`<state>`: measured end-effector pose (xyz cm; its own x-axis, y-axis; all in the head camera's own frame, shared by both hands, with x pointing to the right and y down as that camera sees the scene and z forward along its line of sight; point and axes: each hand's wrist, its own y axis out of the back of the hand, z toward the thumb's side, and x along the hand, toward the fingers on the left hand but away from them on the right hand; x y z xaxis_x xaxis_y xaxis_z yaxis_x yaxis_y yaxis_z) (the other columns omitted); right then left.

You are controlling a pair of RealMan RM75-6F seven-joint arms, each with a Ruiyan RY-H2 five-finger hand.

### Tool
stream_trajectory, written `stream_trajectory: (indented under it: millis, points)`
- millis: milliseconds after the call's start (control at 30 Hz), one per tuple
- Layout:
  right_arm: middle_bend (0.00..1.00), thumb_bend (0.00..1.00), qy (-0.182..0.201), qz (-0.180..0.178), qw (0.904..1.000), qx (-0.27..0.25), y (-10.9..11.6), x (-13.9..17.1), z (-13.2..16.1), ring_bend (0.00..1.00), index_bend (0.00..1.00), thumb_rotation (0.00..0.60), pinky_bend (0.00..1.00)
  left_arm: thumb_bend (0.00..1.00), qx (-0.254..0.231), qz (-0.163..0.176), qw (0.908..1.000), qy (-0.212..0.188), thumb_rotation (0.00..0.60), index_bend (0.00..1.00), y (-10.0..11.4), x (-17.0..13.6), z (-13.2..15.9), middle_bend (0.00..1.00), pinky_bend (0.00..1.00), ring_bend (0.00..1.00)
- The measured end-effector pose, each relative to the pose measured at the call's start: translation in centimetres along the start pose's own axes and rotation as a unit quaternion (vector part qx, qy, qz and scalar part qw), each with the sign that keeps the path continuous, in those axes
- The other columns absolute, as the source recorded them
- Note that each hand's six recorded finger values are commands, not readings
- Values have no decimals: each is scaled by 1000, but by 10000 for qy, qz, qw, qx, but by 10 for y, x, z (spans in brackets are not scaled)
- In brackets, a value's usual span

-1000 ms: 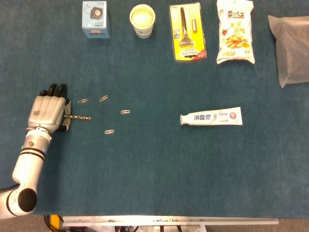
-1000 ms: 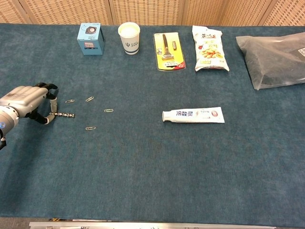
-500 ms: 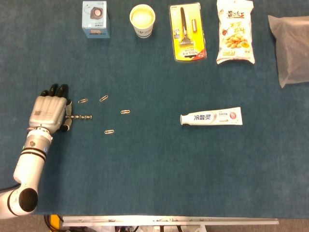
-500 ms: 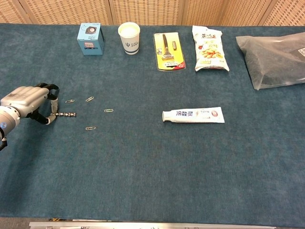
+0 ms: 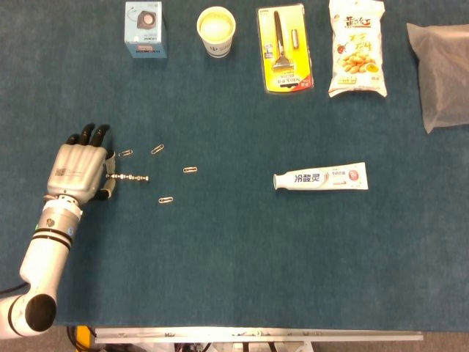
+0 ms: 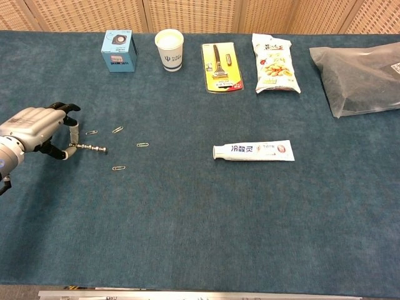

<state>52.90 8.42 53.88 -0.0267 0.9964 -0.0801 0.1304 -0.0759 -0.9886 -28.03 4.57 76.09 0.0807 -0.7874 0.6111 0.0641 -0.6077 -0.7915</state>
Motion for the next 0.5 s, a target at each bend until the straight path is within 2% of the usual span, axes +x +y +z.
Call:
stream_trajectory:
  millis: [267, 500]
  points:
    - [166, 330, 27, -1, 10000, -15, 0, 1, 1, 137, 248, 600, 326, 375, 138, 169, 9997, -131, 600, 553, 13, -11, 9, 91, 154, 0]
    - [166, 329, 59, -30, 10000, -42, 2, 2, 2, 137, 248, 600, 326, 375, 489, 398, 9976, -287, 600, 552, 24, -22, 19, 91, 154, 0]
